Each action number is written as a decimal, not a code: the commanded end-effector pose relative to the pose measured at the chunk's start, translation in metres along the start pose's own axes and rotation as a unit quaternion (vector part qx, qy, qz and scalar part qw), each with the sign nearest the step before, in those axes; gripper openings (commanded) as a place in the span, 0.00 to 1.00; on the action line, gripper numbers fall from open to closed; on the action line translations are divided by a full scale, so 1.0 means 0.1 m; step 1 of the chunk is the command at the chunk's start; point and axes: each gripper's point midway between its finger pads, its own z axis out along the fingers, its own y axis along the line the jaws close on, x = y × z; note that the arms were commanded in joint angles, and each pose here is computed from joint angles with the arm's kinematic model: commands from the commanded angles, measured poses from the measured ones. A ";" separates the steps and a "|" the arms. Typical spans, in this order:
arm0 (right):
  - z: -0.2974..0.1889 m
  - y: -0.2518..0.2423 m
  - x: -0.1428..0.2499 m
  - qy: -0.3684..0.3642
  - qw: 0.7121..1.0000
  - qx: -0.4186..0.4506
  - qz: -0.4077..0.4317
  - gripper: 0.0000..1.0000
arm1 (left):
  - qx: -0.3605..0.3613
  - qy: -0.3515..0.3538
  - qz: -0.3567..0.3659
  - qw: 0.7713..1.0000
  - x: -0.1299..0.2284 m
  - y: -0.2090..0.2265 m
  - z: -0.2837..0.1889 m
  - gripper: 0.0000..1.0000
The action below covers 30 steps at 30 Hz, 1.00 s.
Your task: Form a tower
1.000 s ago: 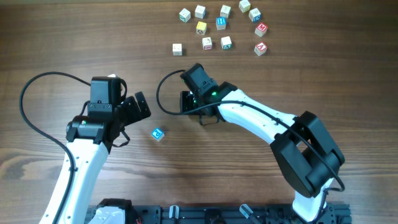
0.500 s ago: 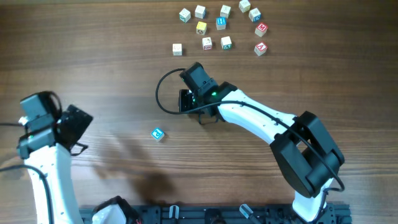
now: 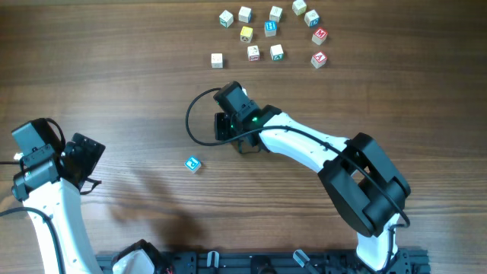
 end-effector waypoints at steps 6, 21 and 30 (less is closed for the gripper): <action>0.03 0.11 0.08 0.023 0.999 -0.033 -0.007 0.74 | 0.005 -0.003 -0.010 1.000 -0.02 0.00 -0.03 1.00; -2.09 -0.40 -1.85 -0.298 0.952 -0.068 -0.034 1.00 | 0.005 -0.003 -0.010 1.000 -0.02 0.00 -0.03 1.00; -0.76 -0.66 -2.50 -0.250 0.966 -0.028 -0.054 1.00 | 0.005 -0.002 -0.010 1.000 -0.01 0.00 -0.02 1.00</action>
